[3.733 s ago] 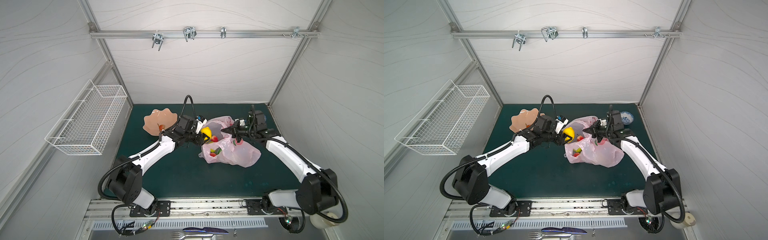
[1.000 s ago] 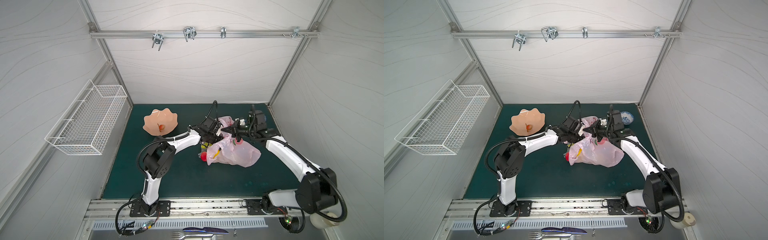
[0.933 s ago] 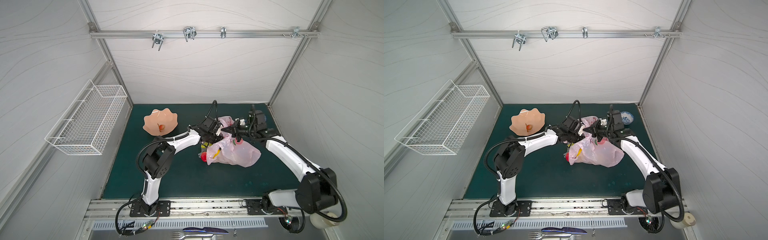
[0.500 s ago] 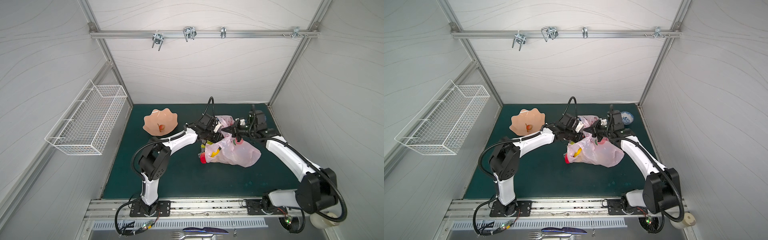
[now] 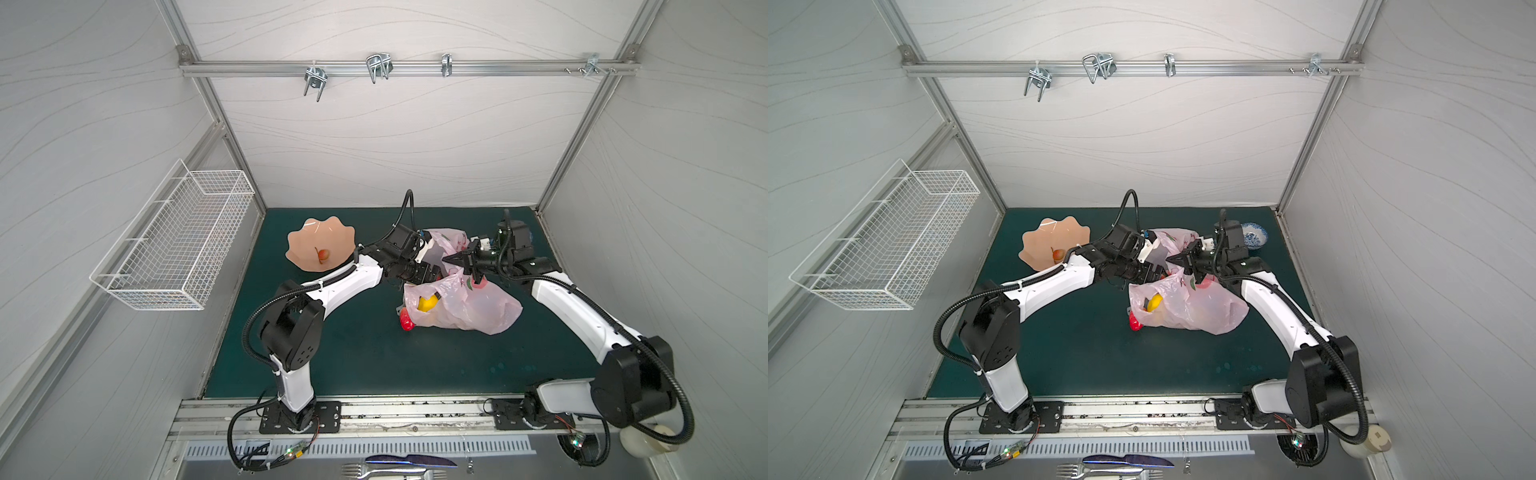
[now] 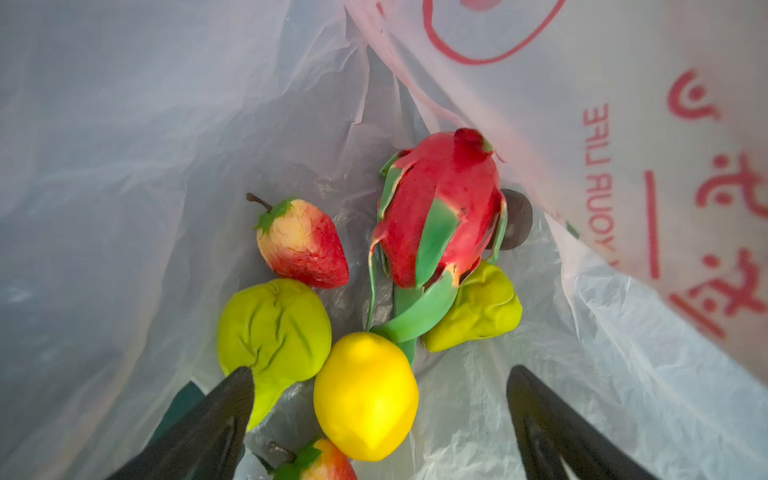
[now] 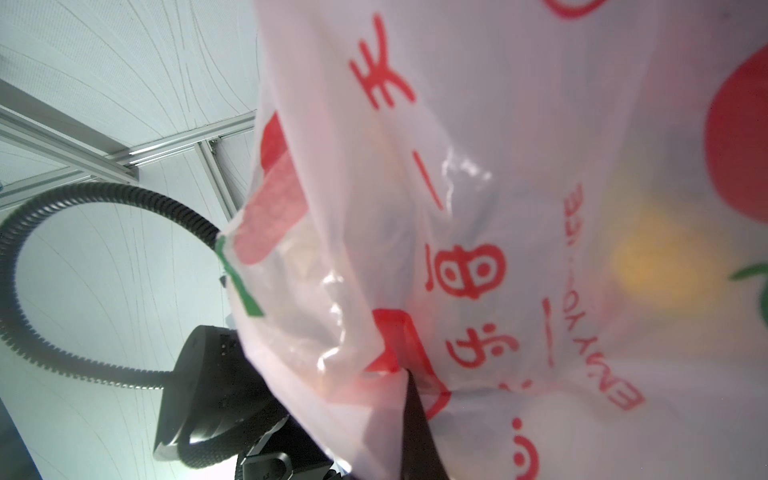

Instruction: Place the fruits into the plastic bag

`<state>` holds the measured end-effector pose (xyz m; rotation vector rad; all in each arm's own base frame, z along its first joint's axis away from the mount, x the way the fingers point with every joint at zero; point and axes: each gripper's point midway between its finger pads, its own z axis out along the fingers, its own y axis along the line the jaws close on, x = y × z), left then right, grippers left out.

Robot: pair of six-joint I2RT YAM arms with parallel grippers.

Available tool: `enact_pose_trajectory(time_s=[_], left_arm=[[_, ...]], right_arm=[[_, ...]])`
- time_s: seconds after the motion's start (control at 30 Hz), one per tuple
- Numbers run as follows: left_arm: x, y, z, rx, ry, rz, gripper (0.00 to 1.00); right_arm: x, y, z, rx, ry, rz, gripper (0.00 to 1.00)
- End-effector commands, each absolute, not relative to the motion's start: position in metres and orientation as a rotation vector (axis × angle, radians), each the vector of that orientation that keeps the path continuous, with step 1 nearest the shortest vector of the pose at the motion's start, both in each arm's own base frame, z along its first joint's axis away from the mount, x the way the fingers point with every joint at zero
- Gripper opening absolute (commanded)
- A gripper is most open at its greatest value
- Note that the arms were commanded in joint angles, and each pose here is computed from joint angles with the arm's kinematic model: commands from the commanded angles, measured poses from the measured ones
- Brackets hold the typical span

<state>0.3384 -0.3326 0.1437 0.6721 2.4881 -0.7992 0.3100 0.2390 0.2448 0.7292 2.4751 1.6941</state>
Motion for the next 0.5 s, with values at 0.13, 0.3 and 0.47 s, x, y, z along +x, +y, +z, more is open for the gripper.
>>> enact_pose_trajectory(time_s=[0.13, 0.3, 0.47], left_arm=[[0.327, -0.306, 0.15, 0.587, 2.556, -0.753, 0.96], [0.32, -0.293, 0.158, 0.54, 2.572, -0.74, 0.96], [0.31, -0.281, 0.159, 0.507, 2.626, -0.722, 0.96]], right_arm=[[0.306, 0.235, 0.248, 0.743, 2.468, 1.691, 0.0], [0.307, 0.236, 0.249, 0.744, 2.466, 1.693, 0.0], [0.307, 0.235, 0.25, 0.743, 2.466, 1.693, 0.0]])
